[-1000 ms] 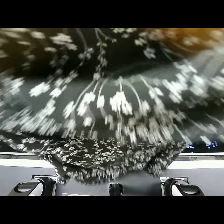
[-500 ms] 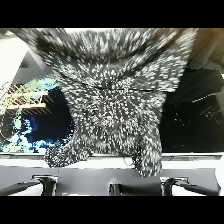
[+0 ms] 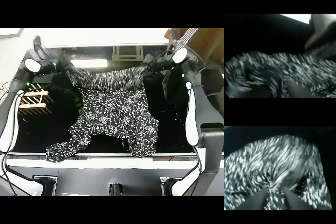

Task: Fold the clothes and pants, and hang the long-sleeved shirts on hangers.

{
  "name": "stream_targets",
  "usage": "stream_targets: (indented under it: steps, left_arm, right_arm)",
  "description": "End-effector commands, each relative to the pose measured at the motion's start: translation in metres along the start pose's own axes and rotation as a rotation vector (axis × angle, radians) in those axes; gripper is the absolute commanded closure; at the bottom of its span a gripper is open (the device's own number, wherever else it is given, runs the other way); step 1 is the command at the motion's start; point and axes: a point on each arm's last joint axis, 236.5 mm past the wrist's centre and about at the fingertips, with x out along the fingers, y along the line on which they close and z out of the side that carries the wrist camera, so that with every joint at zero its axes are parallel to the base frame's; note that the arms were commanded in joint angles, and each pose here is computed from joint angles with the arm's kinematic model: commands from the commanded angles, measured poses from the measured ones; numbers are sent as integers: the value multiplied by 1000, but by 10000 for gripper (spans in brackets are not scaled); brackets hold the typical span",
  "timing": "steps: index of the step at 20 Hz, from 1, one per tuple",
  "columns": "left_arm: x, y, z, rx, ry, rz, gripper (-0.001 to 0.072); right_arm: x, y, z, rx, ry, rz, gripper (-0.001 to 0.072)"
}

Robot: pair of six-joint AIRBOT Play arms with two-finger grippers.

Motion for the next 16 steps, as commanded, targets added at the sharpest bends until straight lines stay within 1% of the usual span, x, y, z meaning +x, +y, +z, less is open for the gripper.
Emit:
stream_targets:
  steps: [1,2,3,6,8,11,14,16]
  left_arm:
    - [3,6,-31,-118,126,22,83]
    - [-10,5,-25,-126,122,21,80]
    - [-25,4,-19,-128,124,21,79]
    - [-80,12,-19,-105,189,74,78]
    - [-114,26,-32,-73,236,152,28]
    - [-148,42,-78,-105,276,198,28]
    - [-166,67,-151,-165,333,231,29]
    - [-172,83,-196,-198,387,257,29]
  right_arm:
    - [-12,-21,-32,15,157,-45,117]
    - [-34,-25,-32,-9,176,-53,55]
    - [-62,-34,-32,-37,193,-74,40]
    - [-148,-76,-36,-62,230,-194,35]
    - [-189,-98,-49,29,224,-206,17]
    - [-207,-126,-118,165,303,-227,8]
    - [-188,-140,-206,249,386,-220,8]
    - [-167,-147,-250,301,416,-185,8]
